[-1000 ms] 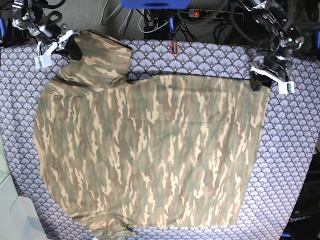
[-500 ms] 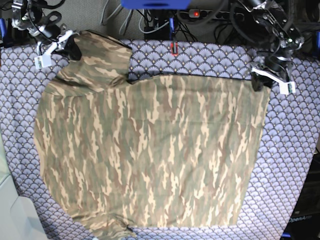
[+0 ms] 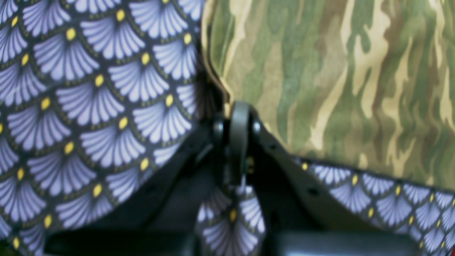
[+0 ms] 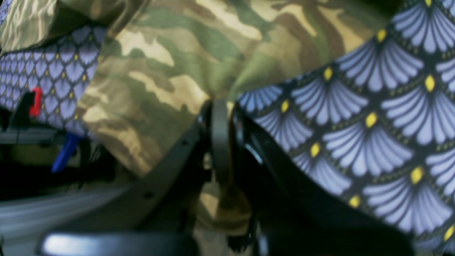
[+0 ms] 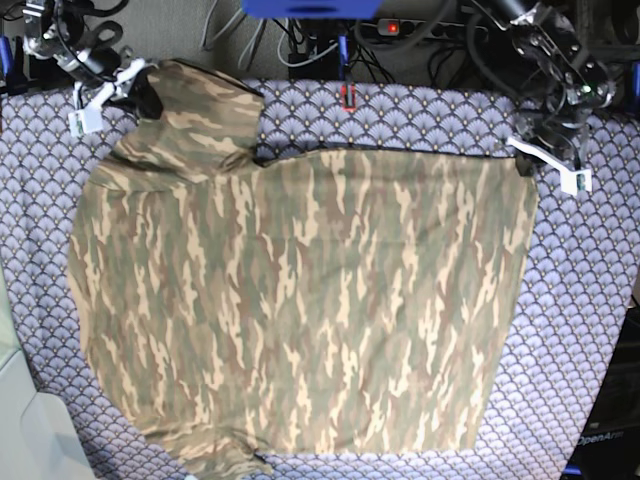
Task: Fold the T-shirt properly
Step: 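Lift the shoulder edge with both grippers and pull it over the shirt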
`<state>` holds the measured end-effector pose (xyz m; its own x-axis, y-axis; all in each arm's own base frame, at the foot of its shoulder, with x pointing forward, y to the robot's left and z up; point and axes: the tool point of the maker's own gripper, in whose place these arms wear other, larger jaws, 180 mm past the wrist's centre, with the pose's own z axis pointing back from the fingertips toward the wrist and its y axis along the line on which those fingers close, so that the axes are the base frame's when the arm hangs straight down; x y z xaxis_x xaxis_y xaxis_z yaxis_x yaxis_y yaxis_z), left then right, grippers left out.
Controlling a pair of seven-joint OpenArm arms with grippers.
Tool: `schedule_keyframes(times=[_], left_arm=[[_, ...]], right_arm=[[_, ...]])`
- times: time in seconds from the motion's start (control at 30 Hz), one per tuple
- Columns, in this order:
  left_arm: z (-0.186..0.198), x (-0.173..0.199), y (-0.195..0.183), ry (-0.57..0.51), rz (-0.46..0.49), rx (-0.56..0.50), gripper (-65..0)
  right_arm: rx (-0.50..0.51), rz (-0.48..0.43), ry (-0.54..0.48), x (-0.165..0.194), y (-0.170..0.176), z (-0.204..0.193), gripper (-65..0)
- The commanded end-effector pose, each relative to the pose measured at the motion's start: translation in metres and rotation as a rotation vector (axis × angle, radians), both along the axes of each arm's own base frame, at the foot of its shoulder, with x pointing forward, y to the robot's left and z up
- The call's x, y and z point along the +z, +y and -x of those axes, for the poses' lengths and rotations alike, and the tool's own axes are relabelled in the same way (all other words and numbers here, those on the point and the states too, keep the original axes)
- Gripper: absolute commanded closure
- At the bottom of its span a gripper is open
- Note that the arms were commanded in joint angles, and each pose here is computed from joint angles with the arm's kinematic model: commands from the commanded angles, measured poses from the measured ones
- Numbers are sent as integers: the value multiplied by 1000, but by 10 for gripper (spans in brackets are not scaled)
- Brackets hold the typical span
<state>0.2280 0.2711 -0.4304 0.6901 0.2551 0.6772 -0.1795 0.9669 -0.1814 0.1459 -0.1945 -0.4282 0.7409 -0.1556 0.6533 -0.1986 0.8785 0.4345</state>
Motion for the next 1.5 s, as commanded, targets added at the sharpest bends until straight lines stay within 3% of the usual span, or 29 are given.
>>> schedule_keyframes(times=[0.0, 0.13, 0.7, 1.03, 1.3, 1.47], left_arm=[[3, 5, 7, 8, -34, -3, 0], [12, 11, 11, 12, -66, -7, 0], [45, 36, 20, 27, -185, -28, 0], [54, 36, 21, 47, -196, -33, 0], [31, 41, 21, 23, -186, -28, 0], [12, 46, 21, 49, -175, -32, 0]], right_arm=[[24, 13, -2, 3, -2, 3, 0], [21, 13, 9, 1, -3, 8, 0], [-48, -43, -115, 37, 3, 37, 0], [-136, -5, -171, 53, -26, 43, 0], [-56, 1, -326, 99, -8, 7, 0], [20, 48, -301, 93, -1, -21, 0]])
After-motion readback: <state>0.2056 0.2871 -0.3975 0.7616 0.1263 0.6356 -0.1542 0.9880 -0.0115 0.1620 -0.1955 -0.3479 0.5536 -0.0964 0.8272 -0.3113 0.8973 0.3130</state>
